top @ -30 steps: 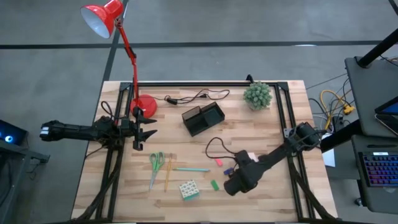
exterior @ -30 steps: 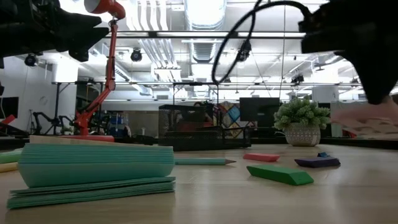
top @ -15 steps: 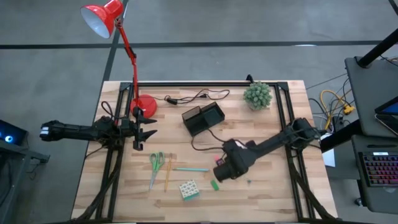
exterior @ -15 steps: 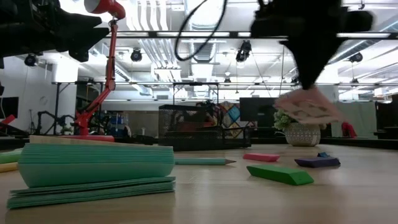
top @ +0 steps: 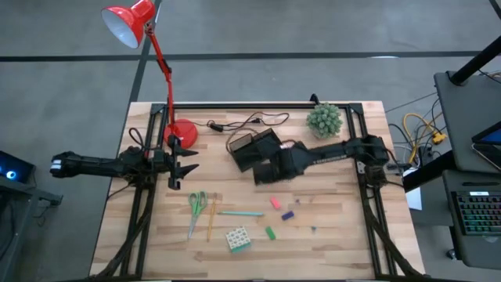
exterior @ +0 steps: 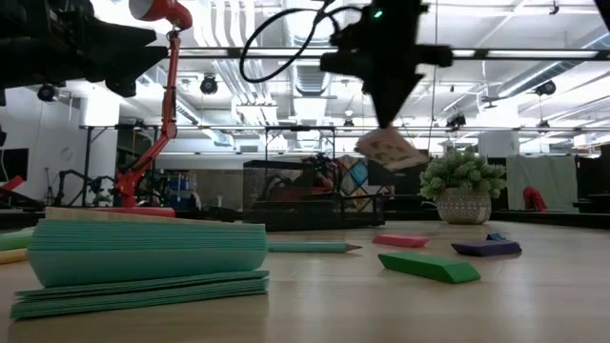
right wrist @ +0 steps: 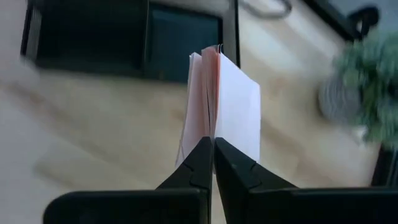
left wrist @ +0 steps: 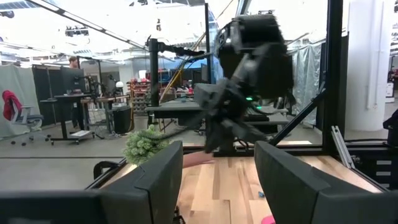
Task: Pick and place office supplies into organizer
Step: Put the pink sticky note into the desk organizer, then put the top blue binder clip into the desk organizer
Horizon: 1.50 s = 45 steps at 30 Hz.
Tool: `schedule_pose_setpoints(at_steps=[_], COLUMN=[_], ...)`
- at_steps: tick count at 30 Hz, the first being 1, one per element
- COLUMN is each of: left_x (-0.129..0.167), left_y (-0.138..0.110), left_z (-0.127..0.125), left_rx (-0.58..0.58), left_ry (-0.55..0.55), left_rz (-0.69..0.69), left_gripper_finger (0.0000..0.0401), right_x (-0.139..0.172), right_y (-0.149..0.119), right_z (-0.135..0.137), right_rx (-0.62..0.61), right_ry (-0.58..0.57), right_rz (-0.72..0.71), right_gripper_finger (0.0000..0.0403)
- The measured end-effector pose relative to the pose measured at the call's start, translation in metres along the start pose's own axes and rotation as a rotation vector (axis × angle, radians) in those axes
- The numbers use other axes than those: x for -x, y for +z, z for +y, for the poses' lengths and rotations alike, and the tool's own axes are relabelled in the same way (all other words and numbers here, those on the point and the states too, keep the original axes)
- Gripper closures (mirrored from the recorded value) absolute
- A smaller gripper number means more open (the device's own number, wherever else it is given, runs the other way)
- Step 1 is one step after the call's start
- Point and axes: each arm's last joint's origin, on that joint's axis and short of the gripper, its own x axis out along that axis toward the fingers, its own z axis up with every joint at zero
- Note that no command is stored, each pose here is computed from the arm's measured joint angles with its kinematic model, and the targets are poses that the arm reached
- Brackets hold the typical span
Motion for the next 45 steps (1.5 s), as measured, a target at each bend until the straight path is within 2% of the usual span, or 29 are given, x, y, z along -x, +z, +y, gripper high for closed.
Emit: schedule_pose_setpoints(at_steps=[7, 14, 29, 35, 45], left_x=[0.000, 0.000, 0.000, 0.000, 0.000], left_y=[0.000, 0.000, 0.000, 0.000, -0.002], left_z=[0.000, 0.000, 0.000, 0.000, 0.000], left_rx=[-0.018, -0.045, -0.045, -0.048, -0.050], left_ry=[0.000, -0.001, -0.001, 0.000, -0.002], left_rz=[-0.001, 0.004, 0.005, 0.003, 0.018], left_gripper_finger=[0.0214, 0.0214, 0.0214, 0.0214, 0.0214], right_x=[-0.022, -0.035, -0.068, -0.070, -0.064], right_y=[0.040, 0.060, 0.048, 0.049, 0.052], right_z=[-0.006, -0.013, -0.004, -0.006, -0.012], right_rx=[0.022, 0.032, 0.068, 0.068, 0.115], right_ry=[0.059, 0.065, 0.051, 0.007, 0.013], right_rz=[-0.085, -0.130, -0.171, -0.203, -0.214], right_gripper_finger=[0.0395, 0.0395, 0.0395, 0.0394, 0.0394])
